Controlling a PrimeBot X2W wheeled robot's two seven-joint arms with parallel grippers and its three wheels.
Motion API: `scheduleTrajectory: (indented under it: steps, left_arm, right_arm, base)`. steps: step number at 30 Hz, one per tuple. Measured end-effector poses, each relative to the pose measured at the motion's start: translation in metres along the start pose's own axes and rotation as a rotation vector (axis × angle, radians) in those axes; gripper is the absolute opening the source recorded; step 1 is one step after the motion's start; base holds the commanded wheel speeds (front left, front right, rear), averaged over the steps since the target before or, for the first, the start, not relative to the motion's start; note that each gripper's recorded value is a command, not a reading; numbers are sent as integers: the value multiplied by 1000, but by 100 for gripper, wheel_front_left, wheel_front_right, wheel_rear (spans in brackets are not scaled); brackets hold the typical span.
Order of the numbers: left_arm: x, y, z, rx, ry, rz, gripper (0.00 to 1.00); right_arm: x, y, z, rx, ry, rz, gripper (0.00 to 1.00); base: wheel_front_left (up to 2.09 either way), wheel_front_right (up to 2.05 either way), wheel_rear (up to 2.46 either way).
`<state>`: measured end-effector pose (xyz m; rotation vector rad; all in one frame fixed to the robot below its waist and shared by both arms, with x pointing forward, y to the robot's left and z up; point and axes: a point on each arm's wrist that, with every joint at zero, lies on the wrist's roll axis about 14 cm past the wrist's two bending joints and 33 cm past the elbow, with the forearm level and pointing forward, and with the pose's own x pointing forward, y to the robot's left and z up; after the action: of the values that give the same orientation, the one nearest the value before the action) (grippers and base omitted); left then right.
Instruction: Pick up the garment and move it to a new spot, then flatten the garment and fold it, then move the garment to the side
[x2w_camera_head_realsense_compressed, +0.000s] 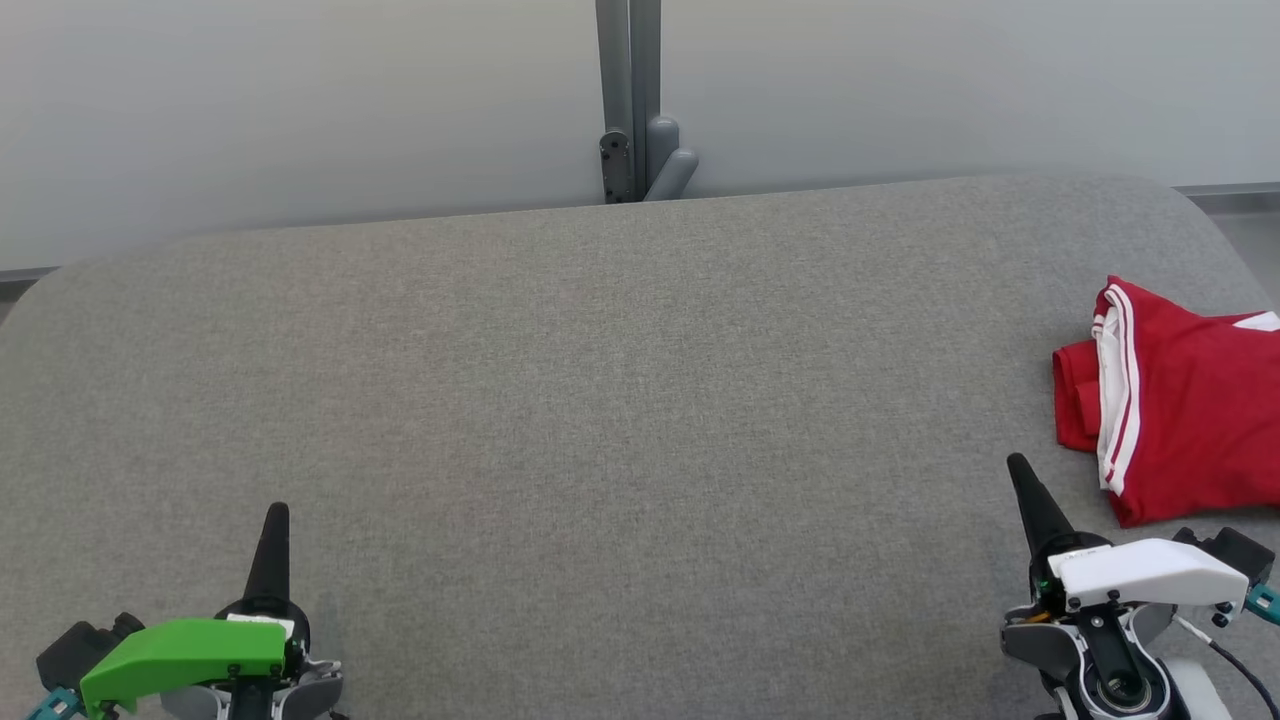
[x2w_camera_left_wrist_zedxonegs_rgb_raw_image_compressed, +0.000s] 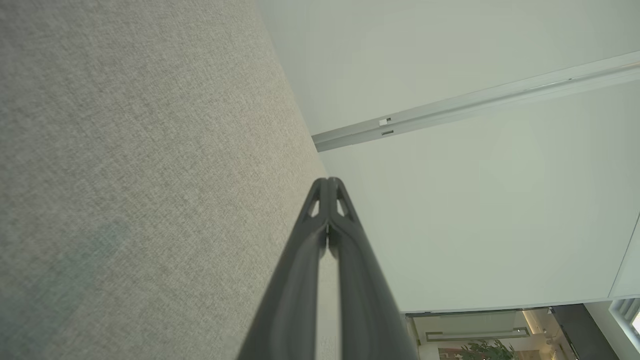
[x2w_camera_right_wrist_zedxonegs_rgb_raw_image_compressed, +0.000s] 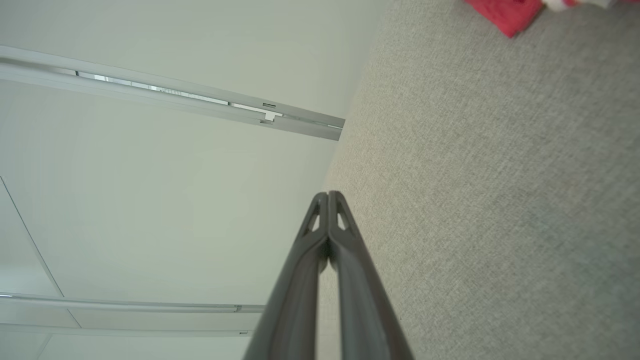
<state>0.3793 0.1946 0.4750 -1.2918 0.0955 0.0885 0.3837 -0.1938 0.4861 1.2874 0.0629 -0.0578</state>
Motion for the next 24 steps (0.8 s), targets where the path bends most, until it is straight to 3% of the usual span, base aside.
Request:
scheduleTrajectory:
  steps: [24]
  left_arm:
    - [4,-18,8,-182,-3,-69,0]
  right_arm:
    - [4,11,6,187,0,43,0]
  base:
    - [0,0,0]
